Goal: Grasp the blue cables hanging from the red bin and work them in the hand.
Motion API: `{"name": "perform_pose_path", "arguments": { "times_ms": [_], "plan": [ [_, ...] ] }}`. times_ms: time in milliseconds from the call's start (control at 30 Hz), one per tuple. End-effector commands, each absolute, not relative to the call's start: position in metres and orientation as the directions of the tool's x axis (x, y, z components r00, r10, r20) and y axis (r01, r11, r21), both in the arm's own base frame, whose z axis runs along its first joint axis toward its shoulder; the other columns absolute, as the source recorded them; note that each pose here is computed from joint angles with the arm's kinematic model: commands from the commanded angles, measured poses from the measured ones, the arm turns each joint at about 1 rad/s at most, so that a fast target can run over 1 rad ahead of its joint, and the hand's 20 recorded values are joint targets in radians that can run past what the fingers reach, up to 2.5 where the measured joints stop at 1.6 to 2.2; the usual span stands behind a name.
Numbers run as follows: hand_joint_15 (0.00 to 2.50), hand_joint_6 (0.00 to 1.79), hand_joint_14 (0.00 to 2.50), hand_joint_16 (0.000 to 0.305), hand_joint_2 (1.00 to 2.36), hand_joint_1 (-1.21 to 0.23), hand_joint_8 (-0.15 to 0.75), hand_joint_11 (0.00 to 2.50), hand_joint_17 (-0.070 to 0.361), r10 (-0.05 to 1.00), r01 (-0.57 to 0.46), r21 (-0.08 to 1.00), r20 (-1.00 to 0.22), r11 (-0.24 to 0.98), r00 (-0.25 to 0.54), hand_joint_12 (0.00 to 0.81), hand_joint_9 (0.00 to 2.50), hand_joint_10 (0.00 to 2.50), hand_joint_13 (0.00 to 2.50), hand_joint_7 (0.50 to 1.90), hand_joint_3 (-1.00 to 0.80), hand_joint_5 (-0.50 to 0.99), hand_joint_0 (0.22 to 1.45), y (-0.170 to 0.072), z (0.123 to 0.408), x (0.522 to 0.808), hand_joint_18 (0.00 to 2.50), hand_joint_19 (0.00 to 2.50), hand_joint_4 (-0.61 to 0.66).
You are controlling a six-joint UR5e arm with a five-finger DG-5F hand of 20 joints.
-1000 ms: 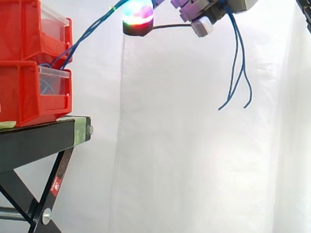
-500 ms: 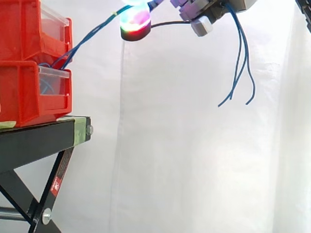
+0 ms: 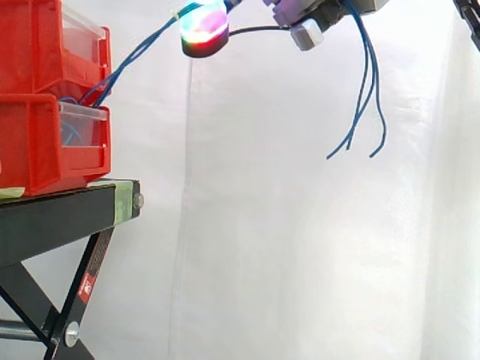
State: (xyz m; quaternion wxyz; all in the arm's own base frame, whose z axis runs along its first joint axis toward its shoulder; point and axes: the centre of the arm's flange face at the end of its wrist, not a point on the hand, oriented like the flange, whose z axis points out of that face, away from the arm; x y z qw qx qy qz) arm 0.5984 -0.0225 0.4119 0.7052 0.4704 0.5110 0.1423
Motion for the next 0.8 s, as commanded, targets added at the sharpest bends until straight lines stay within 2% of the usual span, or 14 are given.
{"name": "perform_pose_path", "arguments": {
  "times_ms": [0,67,100,233,267,333,367,467,533,567,600,667,700,767],
  "plan": [
    [1.4,0.01,2.5,0.203,1.01,-0.62,0.455,2.5,0.153,0.682,0.279,0.809,-0.586,0.517,0.437,0.533,1.81,2.5,1.89,1.27,0.3,0.38,1.08,-0.0223,0.412,0.5985,2.5,0.76,0.36],
    [1.4,0.01,2.5,0.203,1.01,-0.61,0.455,2.5,0.153,0.682,0.279,0.809,-0.586,0.517,0.437,0.533,1.81,2.5,1.89,1.26,0.21,0.38,1.05,-0.0223,0.412,0.5985,2.5,0.76,0.38],
    [1.4,0.01,2.5,0.203,1.02,-0.62,0.455,2.5,0.153,0.683,0.278,0.809,-0.586,0.518,0.436,0.533,1.81,2.5,1.89,1.26,0.07,0.38,1.03,-0.0222,0.412,0.5986,2.5,0.76,0.4],
    [1.4,0.02,2.5,0.203,1.03,-0.58,0.455,2.5,0.153,0.682,0.279,0.809,-0.587,0.518,0.435,0.533,1.81,2.5,1.89,1.25,-0.27,0.39,0.96,-0.0222,0.4119,0.5984,2.5,0.76,0.43],
    [1.4,0.02,2.5,0.203,1.03,-0.58,0.455,2.5,0.153,0.682,0.279,0.809,-0.587,0.518,0.435,0.533,1.81,2.5,1.89,1.25,-0.27,0.39,0.96,-0.0222,0.4119,0.5984,2.5,0.76,0.43],
    [1.4,0.01,2.5,0.203,1.03,-0.59,0.455,2.5,0.153,0.682,0.28,0.808,-0.588,0.518,0.434,0.533,1.81,2.5,1.89,1.24,-0.17,0.39,1.01,-0.0223,0.4118,0.5983,2.5,0.76,0.43],
    [1.4,0.02,2.5,0.203,1.03,-0.6,0.455,2.5,0.153,0.682,0.281,0.808,-0.588,0.518,0.435,0.533,1.81,2.5,1.89,1.23,0.05,0.39,1.06,-0.0224,0.4118,0.5982,2.5,0.76,0.45],
    [1.4,0.02,2.5,0.203,1.01,-0.61,0.455,2.5,0.153,0.682,0.281,0.808,-0.588,0.518,0.435,0.533,1.81,2.5,1.89,1.21,0.29,0.4,1.11,-0.0224,0.4118,0.5982,2.5,0.76,0.45],
    [1.4,0.02,2.5,0.203,1.01,-0.61,0.455,2.5,0.153,0.681,0.282,0.808,-0.588,0.517,0.436,0.533,1.81,2.5,1.89,1.2,0.26,0.41,1.07,-0.0225,0.4118,0.5981,2.5,0.76,0.47],
    [1.4,0.02,2.5,0.203,1.02,-0.61,0.455,2.5,0.153,0.681,0.282,0.808,-0.588,0.517,0.436,0.533,1.81,2.5,1.89,1.19,0.16,0.4,1.03,-0.0225,0.4118,0.5981,2.5,0.76,0.48],
    [1.4,0.02,2.5,0.203,1.02,-0.6,0.455,2.5,0.153,0.681,0.282,0.808,-0.588,0.517,0.436,0.533,1.81,2.5,1.89,1.18,-0.13,0.39,0.94,-0.0225,0.4118,0.5981,2.5,0.76,0.48],
    [1.4,0.02,2.5,0.203,1.02,-0.56,0.455,2.5,0.153,0.681,0.282,0.808,-0.588,0.517,0.436,0.533,1.81,2.5,1.89,1.17,-0.48,0.38,0.88,-0.0225,0.4118,0.5981,2.5,0.76,0.48],
    [1.4,0.02,2.5,0.203,1.02,-0.55,0.455,2.5,0.153,0.681,0.282,0.808,-0.588,0.517,0.436,0.533,1.81,2.5,1.89,1.16,-0.56,0.38,0.89,-0.0225,0.4118,0.5981,2.5,0.76,0.48],
    [1.4,0.02,2.5,0.203,1.02,-0.56,0.455,2.5,0.153,0.681,0.282,0.808,-0.588,0.517,0.436,0.533,1.81,2.5,1.89,1.17,-0.51,0.38,0.94,-0.0226,0.4117,0.598,2.5,0.76,0.49]
  ]
}}
